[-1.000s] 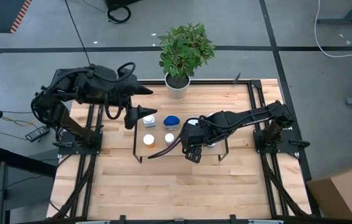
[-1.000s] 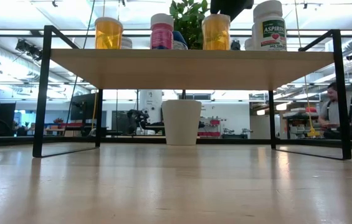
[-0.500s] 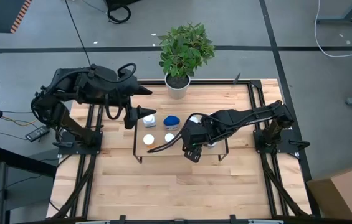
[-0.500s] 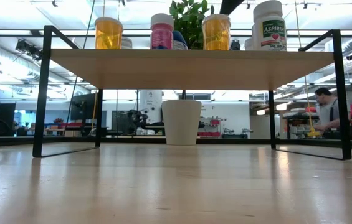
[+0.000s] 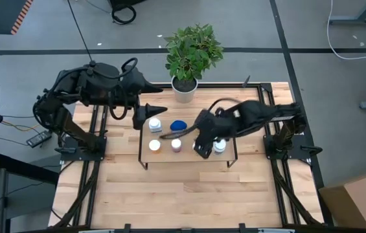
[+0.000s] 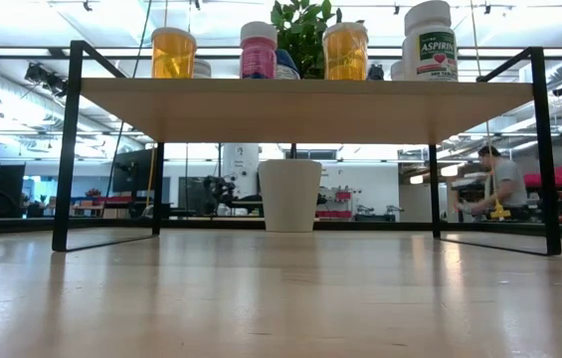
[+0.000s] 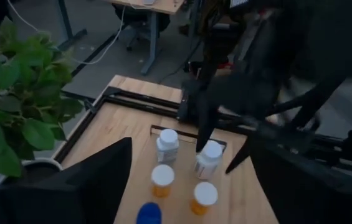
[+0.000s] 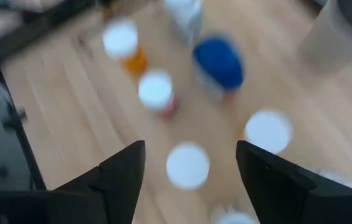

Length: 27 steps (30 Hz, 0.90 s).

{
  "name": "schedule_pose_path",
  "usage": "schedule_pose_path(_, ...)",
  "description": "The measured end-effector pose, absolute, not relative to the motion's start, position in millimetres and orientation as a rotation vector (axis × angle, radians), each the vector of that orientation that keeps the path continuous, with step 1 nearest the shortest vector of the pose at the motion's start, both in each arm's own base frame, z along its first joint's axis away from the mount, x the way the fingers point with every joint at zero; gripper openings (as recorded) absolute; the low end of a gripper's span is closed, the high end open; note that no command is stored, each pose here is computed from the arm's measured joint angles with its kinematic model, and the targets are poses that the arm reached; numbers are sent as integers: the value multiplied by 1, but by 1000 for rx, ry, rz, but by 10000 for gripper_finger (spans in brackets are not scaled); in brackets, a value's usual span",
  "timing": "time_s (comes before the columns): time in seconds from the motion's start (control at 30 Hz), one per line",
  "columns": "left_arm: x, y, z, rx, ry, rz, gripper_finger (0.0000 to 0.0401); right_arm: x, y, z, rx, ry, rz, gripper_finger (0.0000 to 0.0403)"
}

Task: Pick and place medicine bottles onto shelf by color
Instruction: Return to Home Position

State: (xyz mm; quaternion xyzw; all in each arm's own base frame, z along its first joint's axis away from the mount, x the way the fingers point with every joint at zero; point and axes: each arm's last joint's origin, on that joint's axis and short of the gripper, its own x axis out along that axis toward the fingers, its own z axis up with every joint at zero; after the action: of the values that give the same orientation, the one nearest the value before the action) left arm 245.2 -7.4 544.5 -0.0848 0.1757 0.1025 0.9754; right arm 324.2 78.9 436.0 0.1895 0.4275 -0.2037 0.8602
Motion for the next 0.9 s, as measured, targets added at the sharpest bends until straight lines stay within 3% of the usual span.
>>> schedule_pose_path(0.2, 245, -7, 544, -96, 366, 197, 248, 308, 62, 460, 342, 797, -481, 232)
schedule_pose_path(0.47, 226, -1, 547, -36, 391, 204, 24, 291, 49, 473, 298, 790, -457, 160)
schedule_pose_path(0.73, 193, 5, 551, 11, 391, 218, 5, 266, 37, 492, 278, 729, -436, 55)
schedule_pose_path(0.9, 163, 5, 536, -14, 365, 223, 4, 237, 32, 512, 295, 628, -418, 10)
